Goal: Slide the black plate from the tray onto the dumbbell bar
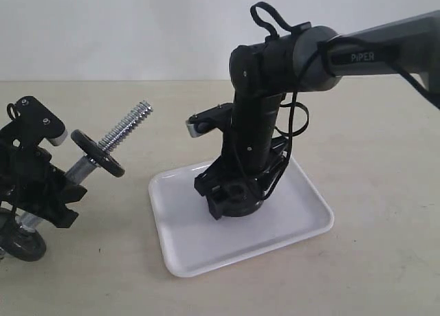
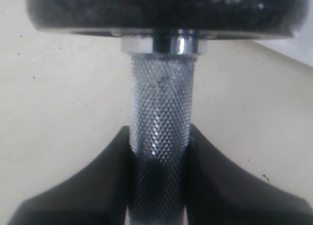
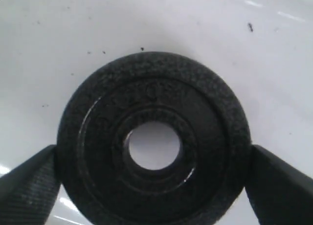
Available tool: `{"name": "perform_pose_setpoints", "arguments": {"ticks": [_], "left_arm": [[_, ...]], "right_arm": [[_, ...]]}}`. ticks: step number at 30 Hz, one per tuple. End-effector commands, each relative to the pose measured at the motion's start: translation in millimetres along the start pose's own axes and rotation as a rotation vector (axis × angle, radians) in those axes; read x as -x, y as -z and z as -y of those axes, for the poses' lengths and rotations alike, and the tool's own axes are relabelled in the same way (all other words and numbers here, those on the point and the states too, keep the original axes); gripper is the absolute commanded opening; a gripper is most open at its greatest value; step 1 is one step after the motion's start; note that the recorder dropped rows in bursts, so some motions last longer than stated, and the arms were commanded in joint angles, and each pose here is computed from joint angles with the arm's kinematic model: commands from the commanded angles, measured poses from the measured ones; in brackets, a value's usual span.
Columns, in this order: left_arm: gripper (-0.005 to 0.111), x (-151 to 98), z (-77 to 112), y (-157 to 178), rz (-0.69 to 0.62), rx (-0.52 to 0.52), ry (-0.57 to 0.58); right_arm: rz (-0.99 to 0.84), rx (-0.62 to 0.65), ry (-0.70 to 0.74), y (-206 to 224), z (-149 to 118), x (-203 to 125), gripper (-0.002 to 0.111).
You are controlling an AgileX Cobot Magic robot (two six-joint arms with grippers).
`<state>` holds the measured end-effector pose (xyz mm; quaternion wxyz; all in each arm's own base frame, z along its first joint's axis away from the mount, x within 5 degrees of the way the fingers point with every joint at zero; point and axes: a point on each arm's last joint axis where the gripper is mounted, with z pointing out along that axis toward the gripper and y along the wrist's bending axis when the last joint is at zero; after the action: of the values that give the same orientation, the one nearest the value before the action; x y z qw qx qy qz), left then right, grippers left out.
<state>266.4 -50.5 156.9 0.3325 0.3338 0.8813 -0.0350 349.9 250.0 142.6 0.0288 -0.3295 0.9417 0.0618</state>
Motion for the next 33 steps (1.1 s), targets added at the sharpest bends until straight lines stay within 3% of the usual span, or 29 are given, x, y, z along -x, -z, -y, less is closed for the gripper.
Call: {"name": "perform_pose_setpoints", "arguments": {"ticks": [1, 19, 33], "left_arm": [[0.004, 21.6, -6.3, 15.8, 0.099, 0.029, 0.024], [0.004, 22.2, -4.3, 15.9, 0.106, 0.007, 0.023], [0.004, 22.2, -4.3, 15.9, 0.106, 0.007, 0.023]], "right_arm": [[-0.007, -0.002, -0.006, -2.6, 0.3, 2.1, 0.084], [0.065, -0.064, 0.045, -19.3, 7.7, 11.0, 0.084], [0.069, -0.048, 0.001, -19.4, 6.4, 11.3, 0.084]]}}
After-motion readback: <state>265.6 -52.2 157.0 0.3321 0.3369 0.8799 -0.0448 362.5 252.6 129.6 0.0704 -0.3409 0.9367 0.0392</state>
